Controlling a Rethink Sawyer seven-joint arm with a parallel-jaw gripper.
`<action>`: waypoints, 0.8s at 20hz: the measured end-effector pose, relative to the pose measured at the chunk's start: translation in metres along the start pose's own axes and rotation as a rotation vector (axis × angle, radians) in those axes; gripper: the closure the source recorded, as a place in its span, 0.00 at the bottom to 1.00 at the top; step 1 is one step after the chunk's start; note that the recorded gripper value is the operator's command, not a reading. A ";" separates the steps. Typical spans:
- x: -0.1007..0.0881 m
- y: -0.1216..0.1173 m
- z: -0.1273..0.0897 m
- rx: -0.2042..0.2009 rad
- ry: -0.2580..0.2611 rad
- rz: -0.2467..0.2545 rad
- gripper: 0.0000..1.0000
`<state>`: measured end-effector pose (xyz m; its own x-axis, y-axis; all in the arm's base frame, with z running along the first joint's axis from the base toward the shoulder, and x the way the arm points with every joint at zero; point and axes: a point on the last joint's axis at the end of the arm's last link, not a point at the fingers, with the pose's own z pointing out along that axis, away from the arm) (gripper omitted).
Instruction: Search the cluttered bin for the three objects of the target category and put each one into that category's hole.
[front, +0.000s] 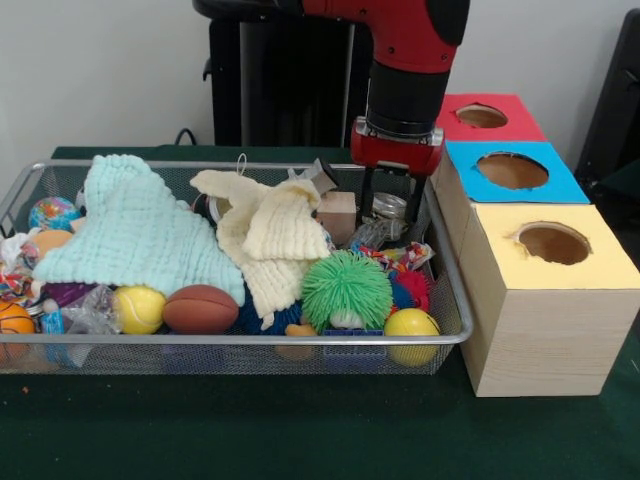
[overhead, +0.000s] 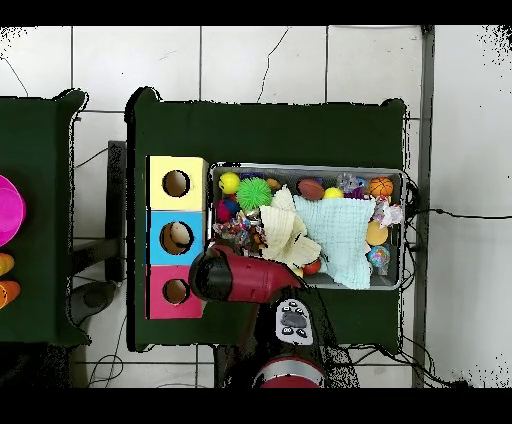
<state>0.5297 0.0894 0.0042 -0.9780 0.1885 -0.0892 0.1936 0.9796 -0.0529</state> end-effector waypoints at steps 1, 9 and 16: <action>0.001 0.000 0.001 0.000 0.002 0.000 0.00; 0.010 0.007 0.009 0.000 0.022 -0.006 0.00; 0.011 0.010 0.008 0.010 0.014 -0.008 0.00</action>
<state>0.5215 0.1004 -0.0057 -0.9806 0.1815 -0.0746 0.1863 0.9804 -0.0638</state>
